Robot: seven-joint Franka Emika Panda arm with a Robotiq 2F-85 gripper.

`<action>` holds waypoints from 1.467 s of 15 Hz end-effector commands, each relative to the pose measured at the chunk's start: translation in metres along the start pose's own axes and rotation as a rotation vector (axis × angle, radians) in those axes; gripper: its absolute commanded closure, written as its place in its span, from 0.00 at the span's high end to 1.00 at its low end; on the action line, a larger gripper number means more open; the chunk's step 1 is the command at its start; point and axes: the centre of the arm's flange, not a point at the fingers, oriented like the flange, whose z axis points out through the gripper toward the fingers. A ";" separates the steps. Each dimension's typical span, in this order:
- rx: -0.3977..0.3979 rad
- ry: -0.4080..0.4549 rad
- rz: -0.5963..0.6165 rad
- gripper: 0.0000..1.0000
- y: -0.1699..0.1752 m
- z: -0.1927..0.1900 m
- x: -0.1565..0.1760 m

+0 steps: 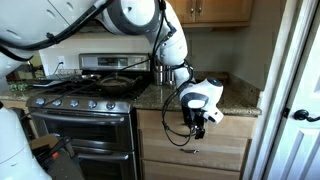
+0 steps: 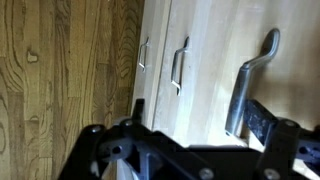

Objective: Open the first top drawer

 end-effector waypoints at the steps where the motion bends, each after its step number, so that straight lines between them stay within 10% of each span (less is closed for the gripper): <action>1: 0.015 -0.022 -0.006 1.00 -0.001 0.005 0.006; 22: -0.475 -0.076 -0.212 1.00 0.077 -0.031 -0.019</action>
